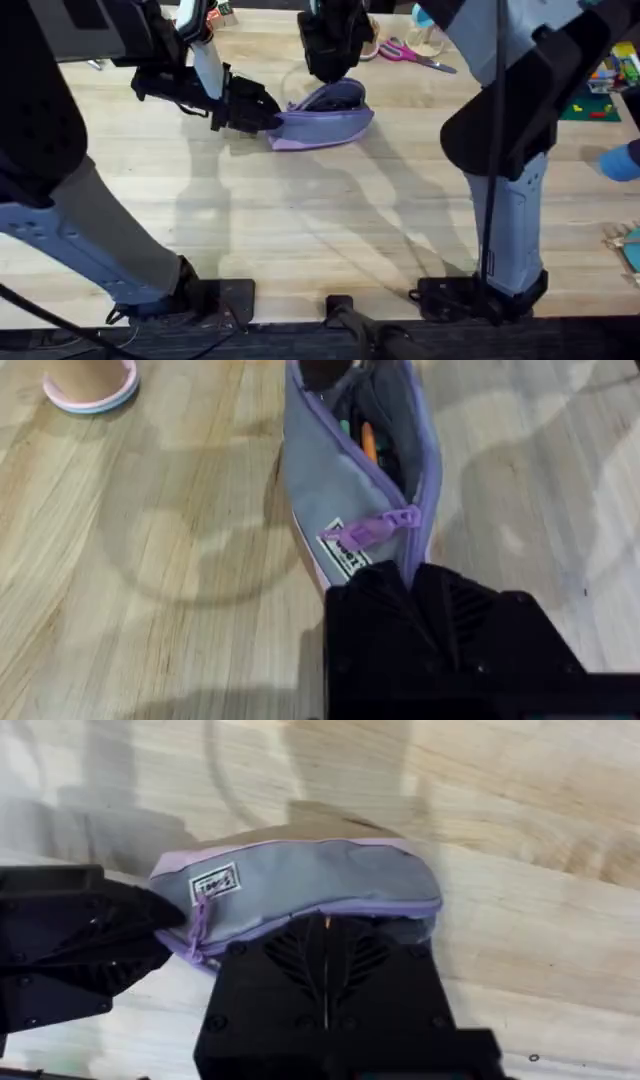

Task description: Unzip the bag, pick up the pens from the table one at a time and place them inside, then zip the bag closed.

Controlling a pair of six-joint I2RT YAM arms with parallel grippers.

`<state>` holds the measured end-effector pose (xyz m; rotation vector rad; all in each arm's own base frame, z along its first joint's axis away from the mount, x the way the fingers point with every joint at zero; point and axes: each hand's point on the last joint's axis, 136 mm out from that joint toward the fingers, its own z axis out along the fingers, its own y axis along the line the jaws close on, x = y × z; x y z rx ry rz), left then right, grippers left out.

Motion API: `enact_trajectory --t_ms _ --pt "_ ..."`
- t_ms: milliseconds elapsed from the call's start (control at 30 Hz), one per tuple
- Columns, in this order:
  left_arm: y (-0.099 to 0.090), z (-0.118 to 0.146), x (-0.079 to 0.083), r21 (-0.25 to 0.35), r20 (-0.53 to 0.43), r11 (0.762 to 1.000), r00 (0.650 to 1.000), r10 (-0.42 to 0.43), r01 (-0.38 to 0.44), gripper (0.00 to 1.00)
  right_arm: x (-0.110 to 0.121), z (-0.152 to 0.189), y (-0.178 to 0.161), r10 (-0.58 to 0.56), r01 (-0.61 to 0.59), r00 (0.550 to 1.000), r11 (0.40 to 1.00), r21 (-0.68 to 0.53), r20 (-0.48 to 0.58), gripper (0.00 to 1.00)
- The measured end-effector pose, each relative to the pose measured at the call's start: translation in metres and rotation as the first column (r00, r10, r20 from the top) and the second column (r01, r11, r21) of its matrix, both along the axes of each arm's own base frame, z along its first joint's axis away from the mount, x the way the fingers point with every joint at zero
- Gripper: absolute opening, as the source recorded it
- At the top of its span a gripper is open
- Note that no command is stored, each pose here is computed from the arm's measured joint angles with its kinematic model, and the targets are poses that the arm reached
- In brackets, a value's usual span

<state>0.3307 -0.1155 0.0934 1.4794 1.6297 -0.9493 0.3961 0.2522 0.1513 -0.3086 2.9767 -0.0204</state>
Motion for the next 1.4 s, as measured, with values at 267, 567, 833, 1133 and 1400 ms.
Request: enact_trajectory --t_ms 267,567,833,1133,1400 --pt "0.000 0.000 0.000 0.000 0.000 1.000 1.000 0.000 0.000 0.044 -0.003 0.004 0.009 0.067 -0.067 0.998 0.998 0.003 0.016 0.031" --pt "0.000 0.000 0.000 0.000 0.001 1.000 1.000 -0.001 0.001 0.061 0.000 0.012 0.034 0.132 -0.135 0.988 0.990 0.035 0.080 0.972" --pt "-0.002 0.004 -0.002 -0.023 -0.011 1.000 1.000 0.002 -0.002 0.989 -0.001 0.012 0.035 0.134 -0.138 0.988 0.990 0.034 0.080 0.996" --pt "0.028 0.006 -0.001 -0.032 -0.074 0.995 0.993 0.096 -0.099 0.995 -0.003 0.017 0.049 0.149 -0.158 0.985 0.982 0.105 0.081 0.996" --pt "0.083 0.009 -0.002 -0.043 -0.092 0.969 0.966 0.240 -0.245 0.995 -0.017 0.024 0.079 0.226 -0.238 0.971 0.951 0.195 0.078 0.996"
